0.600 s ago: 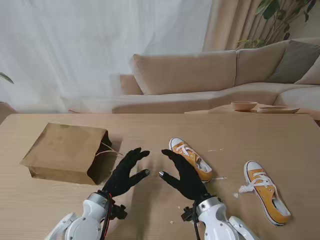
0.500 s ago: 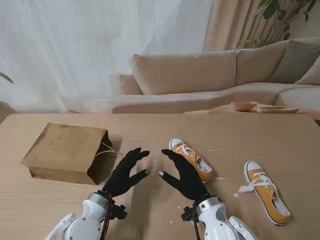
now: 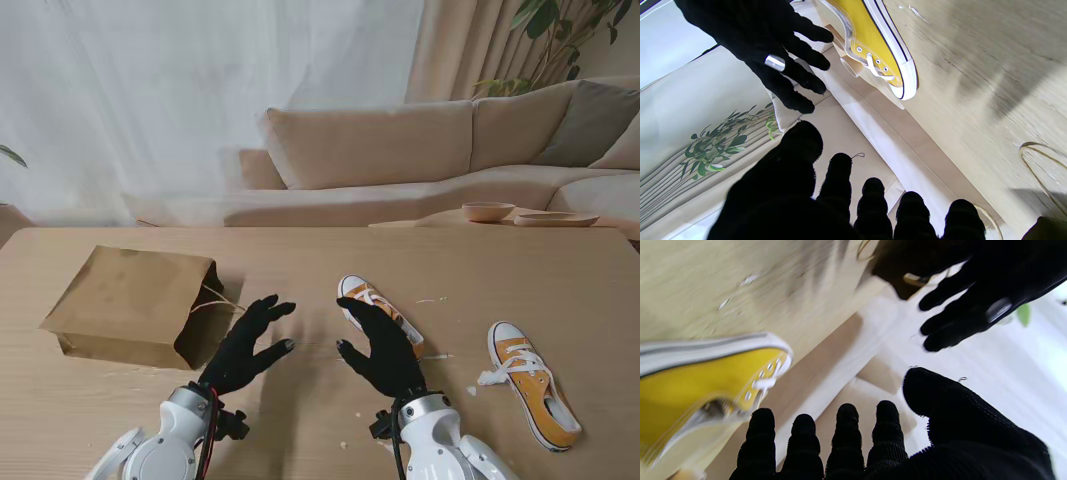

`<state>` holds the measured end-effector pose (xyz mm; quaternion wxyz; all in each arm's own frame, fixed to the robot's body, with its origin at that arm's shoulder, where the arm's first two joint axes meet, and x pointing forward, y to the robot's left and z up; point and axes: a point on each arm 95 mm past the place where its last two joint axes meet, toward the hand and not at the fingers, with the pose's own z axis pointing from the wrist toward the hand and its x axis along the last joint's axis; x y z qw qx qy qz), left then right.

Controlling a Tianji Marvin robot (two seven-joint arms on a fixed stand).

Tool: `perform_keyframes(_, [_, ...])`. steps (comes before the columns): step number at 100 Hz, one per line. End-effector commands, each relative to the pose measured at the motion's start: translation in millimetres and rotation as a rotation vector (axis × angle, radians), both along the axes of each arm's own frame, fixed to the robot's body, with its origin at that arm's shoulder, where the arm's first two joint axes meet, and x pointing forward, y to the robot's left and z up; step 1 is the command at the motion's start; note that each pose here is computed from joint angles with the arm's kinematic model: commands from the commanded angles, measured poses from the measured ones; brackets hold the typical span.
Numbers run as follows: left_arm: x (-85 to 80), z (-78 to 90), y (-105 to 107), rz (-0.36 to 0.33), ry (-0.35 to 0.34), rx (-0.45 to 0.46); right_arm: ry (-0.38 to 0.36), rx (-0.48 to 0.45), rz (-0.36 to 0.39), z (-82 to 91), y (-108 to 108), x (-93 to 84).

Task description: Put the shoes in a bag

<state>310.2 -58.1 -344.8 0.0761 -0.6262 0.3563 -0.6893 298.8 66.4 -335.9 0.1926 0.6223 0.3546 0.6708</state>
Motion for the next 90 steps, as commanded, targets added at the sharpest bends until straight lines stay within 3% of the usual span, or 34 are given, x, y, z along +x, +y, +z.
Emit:
perform_keyframes(1, [-3.5,2.3,-1.3,-0.018,-0.001,-0.005,-0.004,0.010,-0.014,10.3,-2.6,0.4])
perform_keyframes(22, [-5.8,5.4,1.0,-0.028,-0.009,-0.016,0.038,-0.226,-0.094,29.9,-31.6,11.2])
perform_keyframes(41, [-6.3,7.0,2.8,-0.032,-0.009,-0.027,0.106,-0.419,-0.123,34.6,-55.6,29.0])
perform_keyframes(61, [-6.2,8.5,4.5,-0.032,-0.014,-0.034,0.176,-0.487,-0.123,26.1,-71.4,50.2])
perform_keyframes(90, [-4.7,9.2,5.6,-0.024,-0.013,-0.039,0.244,-0.543,-0.118,15.6,-75.4,62.5])
